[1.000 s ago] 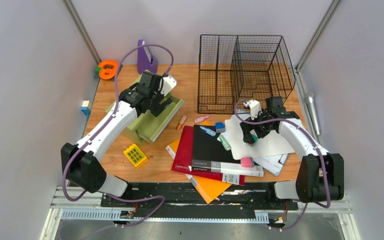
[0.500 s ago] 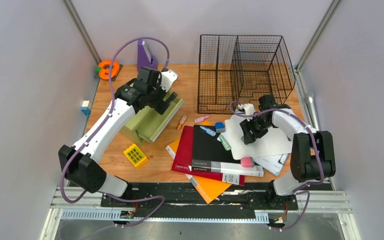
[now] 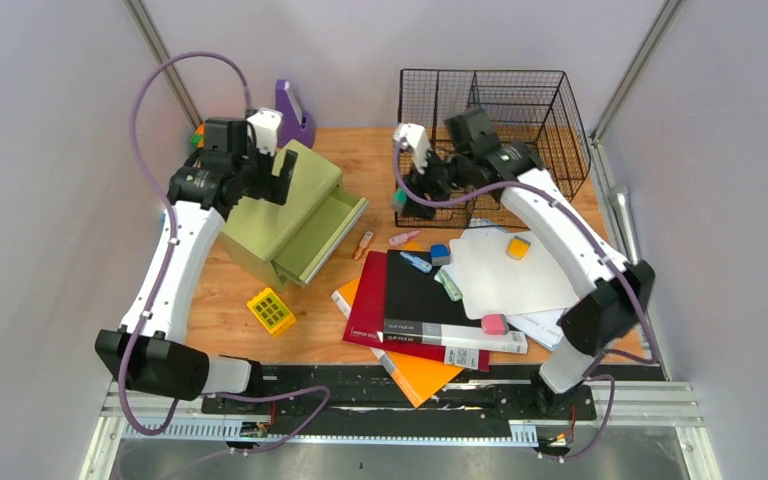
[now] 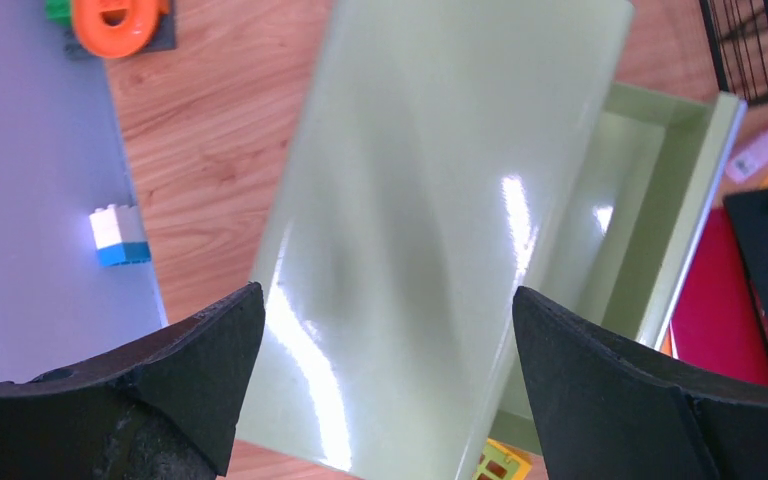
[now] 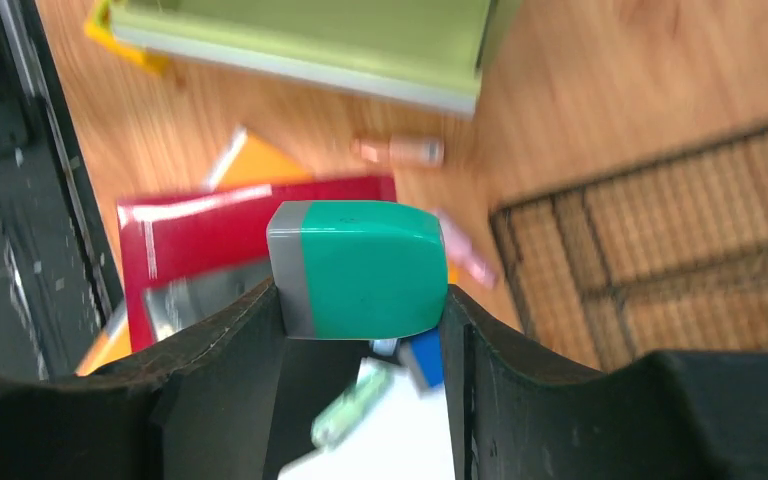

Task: Organize the desk
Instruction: Pick up the stationery from the center of the board, then place the stationery in the drawer.

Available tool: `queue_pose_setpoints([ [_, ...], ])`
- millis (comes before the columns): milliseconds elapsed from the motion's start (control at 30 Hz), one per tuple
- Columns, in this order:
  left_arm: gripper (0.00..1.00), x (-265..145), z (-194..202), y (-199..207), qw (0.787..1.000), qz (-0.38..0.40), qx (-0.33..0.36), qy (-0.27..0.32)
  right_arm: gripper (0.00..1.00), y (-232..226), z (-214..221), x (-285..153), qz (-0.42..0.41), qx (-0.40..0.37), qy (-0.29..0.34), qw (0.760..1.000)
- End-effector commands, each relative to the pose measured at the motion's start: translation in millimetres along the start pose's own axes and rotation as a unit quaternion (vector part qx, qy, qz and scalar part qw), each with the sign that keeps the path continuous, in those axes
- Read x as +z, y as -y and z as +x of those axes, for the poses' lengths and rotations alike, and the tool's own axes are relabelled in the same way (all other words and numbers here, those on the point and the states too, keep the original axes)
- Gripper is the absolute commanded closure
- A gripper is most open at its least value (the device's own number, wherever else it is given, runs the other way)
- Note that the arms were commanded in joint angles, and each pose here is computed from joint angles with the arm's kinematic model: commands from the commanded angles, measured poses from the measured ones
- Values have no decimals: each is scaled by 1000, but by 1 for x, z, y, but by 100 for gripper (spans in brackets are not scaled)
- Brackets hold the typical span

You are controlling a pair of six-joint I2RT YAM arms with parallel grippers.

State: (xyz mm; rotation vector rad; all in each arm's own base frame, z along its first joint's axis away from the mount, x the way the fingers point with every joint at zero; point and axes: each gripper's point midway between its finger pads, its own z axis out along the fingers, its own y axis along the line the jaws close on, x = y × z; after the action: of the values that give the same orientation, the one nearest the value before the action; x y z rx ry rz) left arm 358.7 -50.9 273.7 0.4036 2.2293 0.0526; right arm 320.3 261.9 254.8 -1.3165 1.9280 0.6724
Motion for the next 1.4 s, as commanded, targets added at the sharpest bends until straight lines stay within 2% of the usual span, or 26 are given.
queue_pose_setpoints([
  [0,0,-32,-29,-24,995,-27,-69,64,96,3,-49,46,-25,10,19,999],
  [167,0,-49,-34,-44,990,-55,-93,88,96,0,-86,102,-37,-18,31,999],
  [333,0,-57,-34,-47,989,-60,-92,98,95,-3,-92,152,-19,-41,21,999],
  [400,0,-58,-33,-46,989,-59,-92,102,90,-2,-93,162,-20,-33,26,999],
  [467,0,-59,-32,-45,988,-59,-91,106,75,-3,-91,169,-24,-22,26,999],
  [600,0,-59,-29,-46,988,-63,-88,107,24,-2,-89,164,-12,-13,21,1000],
  [633,0,-59,-28,-45,988,-61,-88,107,19,-1,-91,157,-4,-16,23,1000],
  [833,0,-58,-30,-44,989,-55,-88,109,13,9,-83,93,51,-28,21,998],
  [1000,0,-57,-29,-39,989,-43,-82,112,13,18,-24,25,88,-14,-9,996],
  [1167,0,-55,-30,-29,991,-12,-72,112,14,32,83,-19,133,34,-83,987],
  [1233,0,-55,-32,-26,991,-4,-70,115,15,39,132,-32,154,66,-121,978],
  [1367,0,-55,-33,-21,991,12,-66,117,17,61,203,-57,193,119,-178,958],
])
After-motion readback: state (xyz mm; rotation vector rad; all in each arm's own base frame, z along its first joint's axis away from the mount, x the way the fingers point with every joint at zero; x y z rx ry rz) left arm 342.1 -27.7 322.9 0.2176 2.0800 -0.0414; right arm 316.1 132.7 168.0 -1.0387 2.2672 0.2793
